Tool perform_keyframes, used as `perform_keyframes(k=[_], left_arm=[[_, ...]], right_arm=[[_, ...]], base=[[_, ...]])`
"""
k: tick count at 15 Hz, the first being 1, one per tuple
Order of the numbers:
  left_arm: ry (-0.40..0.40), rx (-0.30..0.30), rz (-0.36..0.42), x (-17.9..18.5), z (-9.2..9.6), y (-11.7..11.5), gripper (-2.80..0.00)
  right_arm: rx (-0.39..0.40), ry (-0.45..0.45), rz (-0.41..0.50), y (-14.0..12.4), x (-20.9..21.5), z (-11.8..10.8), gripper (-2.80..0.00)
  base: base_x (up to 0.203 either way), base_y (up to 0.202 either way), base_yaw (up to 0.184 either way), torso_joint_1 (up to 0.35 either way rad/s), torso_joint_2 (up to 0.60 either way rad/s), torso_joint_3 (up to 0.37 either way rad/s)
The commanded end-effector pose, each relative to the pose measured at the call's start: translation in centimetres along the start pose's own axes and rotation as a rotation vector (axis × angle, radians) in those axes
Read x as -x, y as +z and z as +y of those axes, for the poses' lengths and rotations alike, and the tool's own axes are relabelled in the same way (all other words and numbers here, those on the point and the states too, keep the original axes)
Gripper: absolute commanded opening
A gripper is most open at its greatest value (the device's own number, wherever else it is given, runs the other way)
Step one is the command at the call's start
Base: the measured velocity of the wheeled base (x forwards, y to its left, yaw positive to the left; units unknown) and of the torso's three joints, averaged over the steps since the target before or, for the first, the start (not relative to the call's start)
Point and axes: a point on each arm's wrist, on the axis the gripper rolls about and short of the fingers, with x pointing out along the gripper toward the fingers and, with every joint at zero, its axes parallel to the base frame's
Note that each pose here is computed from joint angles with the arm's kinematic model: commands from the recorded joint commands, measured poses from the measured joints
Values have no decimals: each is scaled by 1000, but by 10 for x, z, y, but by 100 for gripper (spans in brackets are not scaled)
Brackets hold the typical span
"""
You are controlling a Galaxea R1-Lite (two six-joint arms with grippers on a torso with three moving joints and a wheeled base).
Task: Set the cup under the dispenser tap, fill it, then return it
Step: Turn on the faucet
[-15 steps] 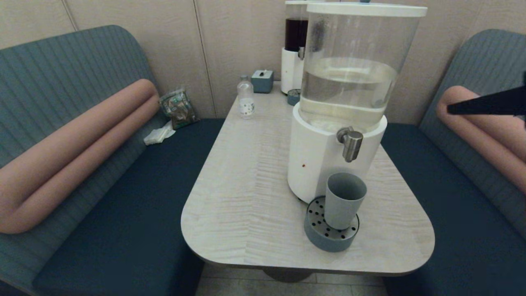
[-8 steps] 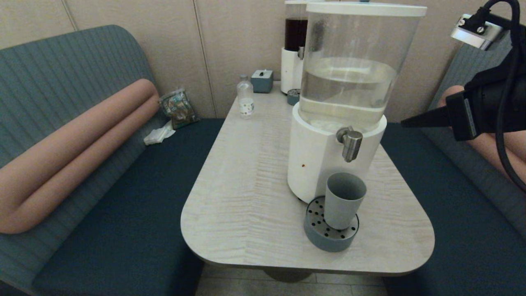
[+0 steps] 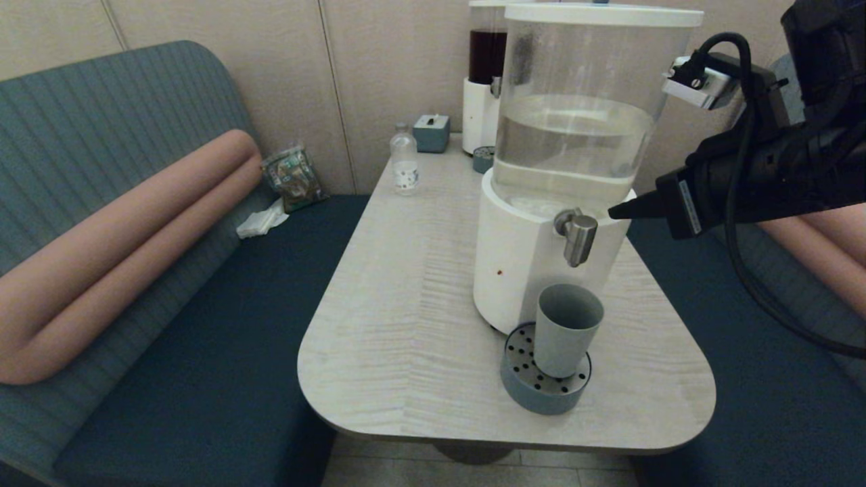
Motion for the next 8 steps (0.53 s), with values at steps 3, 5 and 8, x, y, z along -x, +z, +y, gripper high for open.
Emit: perform_keyframes(k=[3,5,8], left_arm=[[1,0,2,0,0,0,-280],[1,0,2,0,0,0,-280],[1,0,2,0,0,0,-280]], right_arm=[[4,7,2,1,-18,0,-280],[9,18,6,1,-22,3,-280],[11,23,8,2,-28,4,-280]], base=[[0,0,0,0,0,0],[0,0,0,0,0,0],[0,0,0,0,0,0]])
